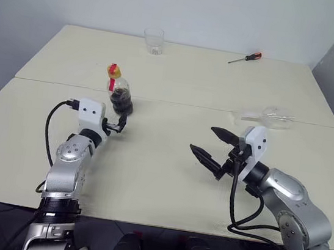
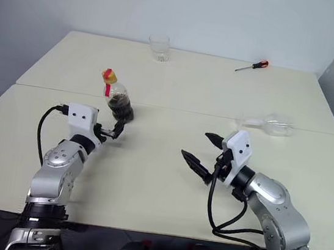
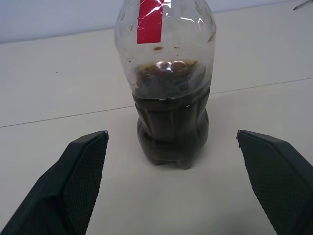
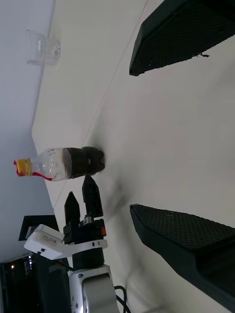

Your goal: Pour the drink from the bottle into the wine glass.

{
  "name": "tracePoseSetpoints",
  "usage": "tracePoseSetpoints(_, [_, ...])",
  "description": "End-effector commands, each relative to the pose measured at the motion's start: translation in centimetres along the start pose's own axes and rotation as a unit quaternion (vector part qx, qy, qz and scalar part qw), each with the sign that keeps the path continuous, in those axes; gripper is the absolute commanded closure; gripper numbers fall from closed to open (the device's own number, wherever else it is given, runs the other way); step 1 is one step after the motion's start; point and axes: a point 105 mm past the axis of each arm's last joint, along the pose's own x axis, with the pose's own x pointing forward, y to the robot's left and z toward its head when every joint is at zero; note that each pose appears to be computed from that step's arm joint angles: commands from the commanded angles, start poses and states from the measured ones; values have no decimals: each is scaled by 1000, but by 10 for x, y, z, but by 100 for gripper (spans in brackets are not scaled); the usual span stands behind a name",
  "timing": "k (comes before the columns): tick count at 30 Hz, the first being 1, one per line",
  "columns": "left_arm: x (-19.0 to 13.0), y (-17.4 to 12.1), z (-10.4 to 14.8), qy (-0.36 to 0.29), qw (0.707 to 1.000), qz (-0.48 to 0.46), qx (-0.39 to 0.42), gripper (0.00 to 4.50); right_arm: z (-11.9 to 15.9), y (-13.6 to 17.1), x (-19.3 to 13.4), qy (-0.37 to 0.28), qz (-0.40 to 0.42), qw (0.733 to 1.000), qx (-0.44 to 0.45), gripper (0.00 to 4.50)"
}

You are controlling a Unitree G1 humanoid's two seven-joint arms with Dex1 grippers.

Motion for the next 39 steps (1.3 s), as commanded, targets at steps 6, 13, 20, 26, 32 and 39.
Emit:
tracePoseSetpoints(6, [13,2,17,-32,999,-3,13,1,15,0,6,-22,17,999,-23,0])
tracePoseSetpoints(13, [23,3,17,-48,999,-6,18,1,19,-2,8,-28,12,999,-21,0])
tracePoseSetpoints(20, [36,-1,19,-69,998,1,15,1,23,-6,10,-33,-2,999,-21,0])
tracePoseSetpoints(26, [44,-2,23,-91,996,7,-9,1,25,-8,9,-30,-8,999,-20,0])
tracePoseSetpoints(32, [52,0,26,-102,995,14,-14,1,27,-10,7,-28,-14,999,-20,0])
tracePoseSetpoints(39, [61,6,26,-106,994,22,-13,1,27,-10,5,-25,-17,999,-19,0])
